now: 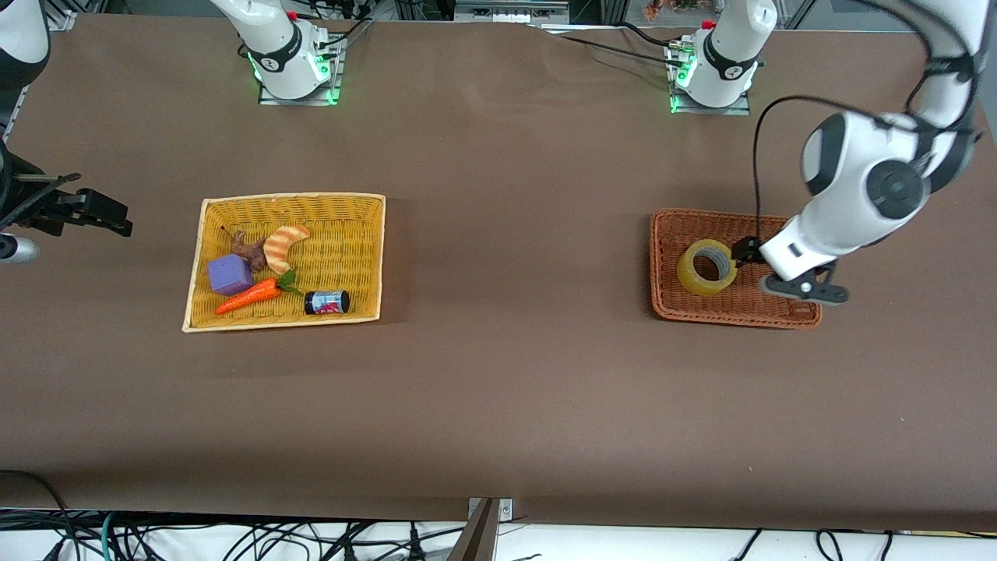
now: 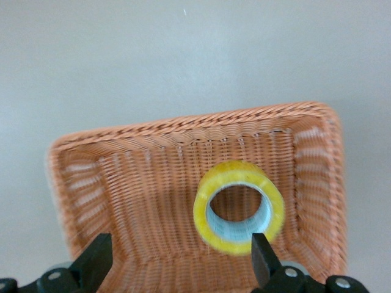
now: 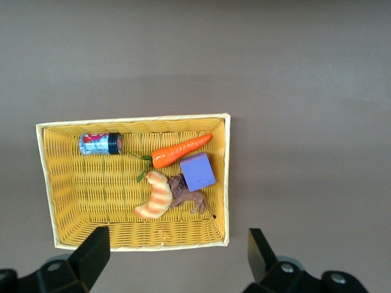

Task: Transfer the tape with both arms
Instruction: 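Carry the tape into the brown basket and release with the left gripper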

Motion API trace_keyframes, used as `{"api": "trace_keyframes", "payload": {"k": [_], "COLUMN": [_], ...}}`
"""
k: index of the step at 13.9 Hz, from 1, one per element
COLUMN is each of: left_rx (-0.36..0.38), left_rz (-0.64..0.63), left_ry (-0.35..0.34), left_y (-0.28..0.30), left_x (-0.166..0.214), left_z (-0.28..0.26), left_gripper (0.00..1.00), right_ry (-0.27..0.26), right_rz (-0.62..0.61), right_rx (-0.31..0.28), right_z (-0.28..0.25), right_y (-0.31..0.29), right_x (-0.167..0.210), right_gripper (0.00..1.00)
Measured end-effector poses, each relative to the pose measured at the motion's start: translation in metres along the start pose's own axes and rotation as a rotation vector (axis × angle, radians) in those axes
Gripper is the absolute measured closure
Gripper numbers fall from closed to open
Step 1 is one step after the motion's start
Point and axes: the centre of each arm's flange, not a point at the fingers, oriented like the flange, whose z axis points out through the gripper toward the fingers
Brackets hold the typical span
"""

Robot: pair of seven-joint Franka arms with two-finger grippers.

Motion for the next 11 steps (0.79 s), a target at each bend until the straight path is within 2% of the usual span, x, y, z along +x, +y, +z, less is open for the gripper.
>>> {"api": "trace_keyframes", "payload": {"k": [3,5,11], "left_rx": [0.003,0.005,0.003], "left_rz": [0.002,0.003,0.002], "left_ry": [0.008,0.020,0.004], "left_y": [0.002,0.003,0.003], "left_x": [-0.007,-0.009,-0.005], "left_z": [-0.105,-0.139,-0.134], "left_gripper": [0.00,0.00,0.00], "right_ry": [0.000,0.000,0.000], "right_rz": [0.000,0.000,0.000], "right_rx": [0.000,0.000,0.000], "right_z": [0.000,0.000,0.000], "right_y": [0.000,0.000,0.000], "right_x": [0.000,0.000,0.000], "right_gripper": [0.00,0.00,0.00]}}
